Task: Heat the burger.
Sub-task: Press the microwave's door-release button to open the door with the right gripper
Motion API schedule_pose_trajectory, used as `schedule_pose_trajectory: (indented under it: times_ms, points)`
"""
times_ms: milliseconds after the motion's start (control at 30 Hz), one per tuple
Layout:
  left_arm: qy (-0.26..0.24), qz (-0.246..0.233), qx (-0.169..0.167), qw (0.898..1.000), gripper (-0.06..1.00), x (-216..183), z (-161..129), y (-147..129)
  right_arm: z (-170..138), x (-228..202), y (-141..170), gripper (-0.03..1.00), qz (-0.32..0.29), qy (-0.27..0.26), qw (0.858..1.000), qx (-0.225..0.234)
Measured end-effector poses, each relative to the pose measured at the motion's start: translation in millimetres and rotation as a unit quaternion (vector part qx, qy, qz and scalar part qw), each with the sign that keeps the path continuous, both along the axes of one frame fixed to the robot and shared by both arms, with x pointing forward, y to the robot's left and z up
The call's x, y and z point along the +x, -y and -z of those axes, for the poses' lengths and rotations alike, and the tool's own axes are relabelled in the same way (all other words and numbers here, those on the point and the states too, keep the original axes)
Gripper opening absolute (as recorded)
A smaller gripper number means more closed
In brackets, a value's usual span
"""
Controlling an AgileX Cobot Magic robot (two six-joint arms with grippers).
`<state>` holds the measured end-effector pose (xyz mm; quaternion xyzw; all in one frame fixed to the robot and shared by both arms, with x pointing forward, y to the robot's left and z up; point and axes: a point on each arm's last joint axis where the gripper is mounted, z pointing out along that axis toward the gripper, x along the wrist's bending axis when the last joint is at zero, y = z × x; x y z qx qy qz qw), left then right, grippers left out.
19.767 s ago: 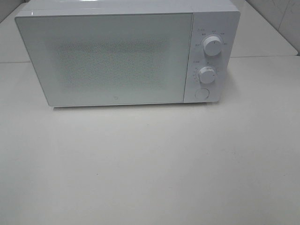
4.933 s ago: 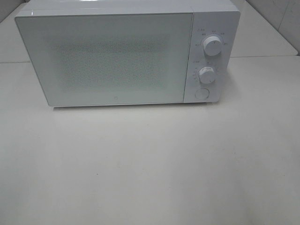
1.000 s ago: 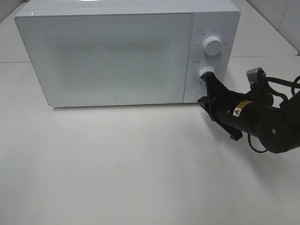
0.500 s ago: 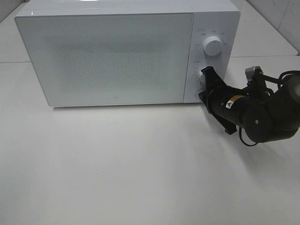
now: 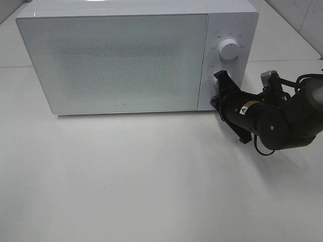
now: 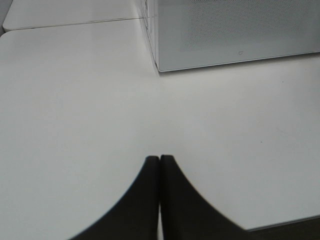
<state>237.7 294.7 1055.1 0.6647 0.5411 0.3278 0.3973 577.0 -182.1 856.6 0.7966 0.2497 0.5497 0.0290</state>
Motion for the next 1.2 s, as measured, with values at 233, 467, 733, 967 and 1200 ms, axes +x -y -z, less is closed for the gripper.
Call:
schedule_pose_trajectory:
  times_ms: [233,467,733,967,1200]
  points:
    - [0.0,0.0,0.0,1.0,0.0,0,0,0,-2,1,0,0.0,0.001,0.01,1.0,0.003]
    - [0.0,0.0,0.0,1.0,0.0,0,0,0,-1,6,-2,0.0,0.003,-0.001,1.0,0.003]
    - [0.0,0.0,0.0,1.0,0.0,0,0,0,-1,13,-4,0.0,0.01,-0.018,1.0,0.004]
    - [0.0,0.0,0.0,1.0,0.0,0,0,0,-1,14,-5,0.0,0.014,-0.021,1.0,0.006]
    - [0.0,0.0,0.0,1.0,0.0,0,0,0,-4,15,-5,0.0,0.015,-0.04,0.999,0.005]
